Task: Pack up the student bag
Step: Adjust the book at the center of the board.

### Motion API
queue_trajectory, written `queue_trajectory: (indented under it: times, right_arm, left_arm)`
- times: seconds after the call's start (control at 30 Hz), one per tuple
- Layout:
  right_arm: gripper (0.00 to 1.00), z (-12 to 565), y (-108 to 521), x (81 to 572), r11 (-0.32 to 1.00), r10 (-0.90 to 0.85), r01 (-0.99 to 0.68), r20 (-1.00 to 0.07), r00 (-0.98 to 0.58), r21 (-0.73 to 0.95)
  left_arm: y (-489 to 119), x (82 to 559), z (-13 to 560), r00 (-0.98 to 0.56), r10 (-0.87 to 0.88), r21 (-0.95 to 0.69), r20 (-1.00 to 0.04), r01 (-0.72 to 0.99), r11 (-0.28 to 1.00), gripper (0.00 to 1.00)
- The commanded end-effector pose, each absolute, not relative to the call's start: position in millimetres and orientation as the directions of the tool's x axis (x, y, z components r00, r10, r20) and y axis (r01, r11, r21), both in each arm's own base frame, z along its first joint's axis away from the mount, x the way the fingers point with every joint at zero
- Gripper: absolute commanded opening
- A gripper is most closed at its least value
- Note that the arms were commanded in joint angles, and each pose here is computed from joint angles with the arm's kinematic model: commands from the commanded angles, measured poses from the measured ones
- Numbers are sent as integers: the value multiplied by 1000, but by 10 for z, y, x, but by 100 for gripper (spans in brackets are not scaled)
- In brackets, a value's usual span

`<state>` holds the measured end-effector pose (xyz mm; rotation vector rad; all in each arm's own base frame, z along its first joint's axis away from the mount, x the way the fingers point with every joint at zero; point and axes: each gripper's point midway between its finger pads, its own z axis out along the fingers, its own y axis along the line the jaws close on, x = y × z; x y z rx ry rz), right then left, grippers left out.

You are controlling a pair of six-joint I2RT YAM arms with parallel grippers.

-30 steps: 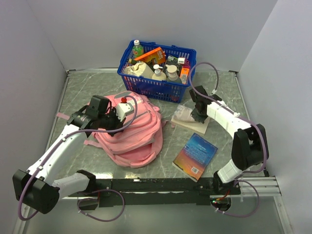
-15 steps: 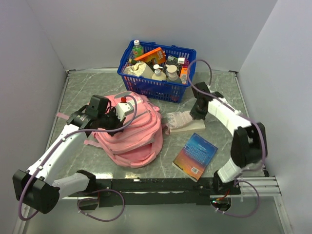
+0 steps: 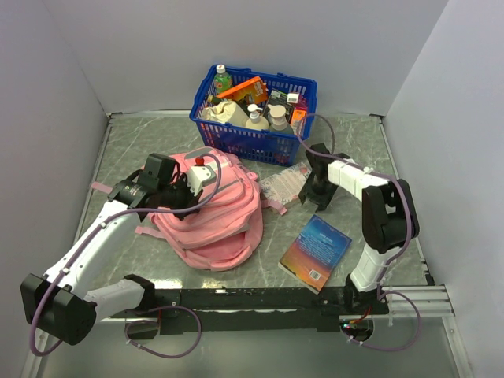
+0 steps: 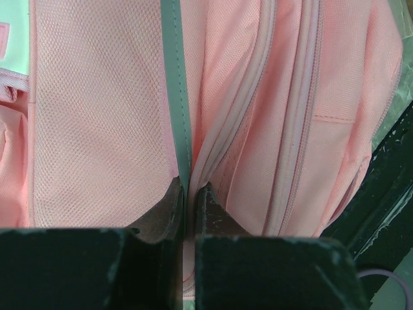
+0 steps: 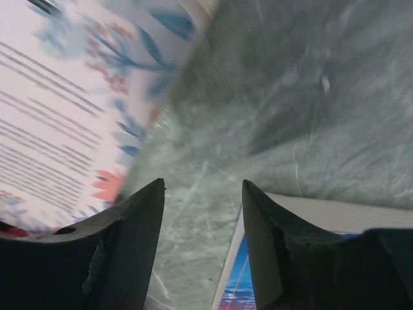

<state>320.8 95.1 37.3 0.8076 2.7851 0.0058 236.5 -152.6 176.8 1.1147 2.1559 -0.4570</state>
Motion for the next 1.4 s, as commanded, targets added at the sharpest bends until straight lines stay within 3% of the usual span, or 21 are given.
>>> queue_trajectory:
  times: [0.0,0.13,0.27,0.4,0.57,0.77,0.97,1.37]
  right_arm:
    - [59,405,1126,3233,816,576,546,-199,-793,190]
    - [56,353,1209,3331,787,614,567,-223,-757,244]
    - [55,429,1368,3536,741,656,514,-307,-689,432]
    - [56,501,1417,3565,705,690,492,-330,-644,511]
    - [56,462,1464,3404,714,678,514,-286,-677,476]
    - [55,663,1453,3234,686,702,474,-334,-628,551]
    - [55,775,1470,3365,657,731,463,-355,-583,594]
    - [59,349,1410,3572,602,794,584,-328,-511,545]
  left_arm:
    - [-1484,2722,2038,-358,551,95,-754,771,630,1]
    - [-1465,2720,2046,-352,555,107,-754,767,632,1]
    - [-1473,2710,2041,-358,553,97,-752,770,631,1]
    - [-1458,2706,2016,-361,561,101,-745,770,630,1]
    - [-1428,2686,1958,-366,572,107,-734,769,630,1]
    - [-1431,2675,1891,-372,575,100,-729,773,627,1]
    - [-1440,2682,1889,-376,576,95,-726,775,625,1]
    - [-1404,2689,1946,-363,590,118,-721,775,621,1]
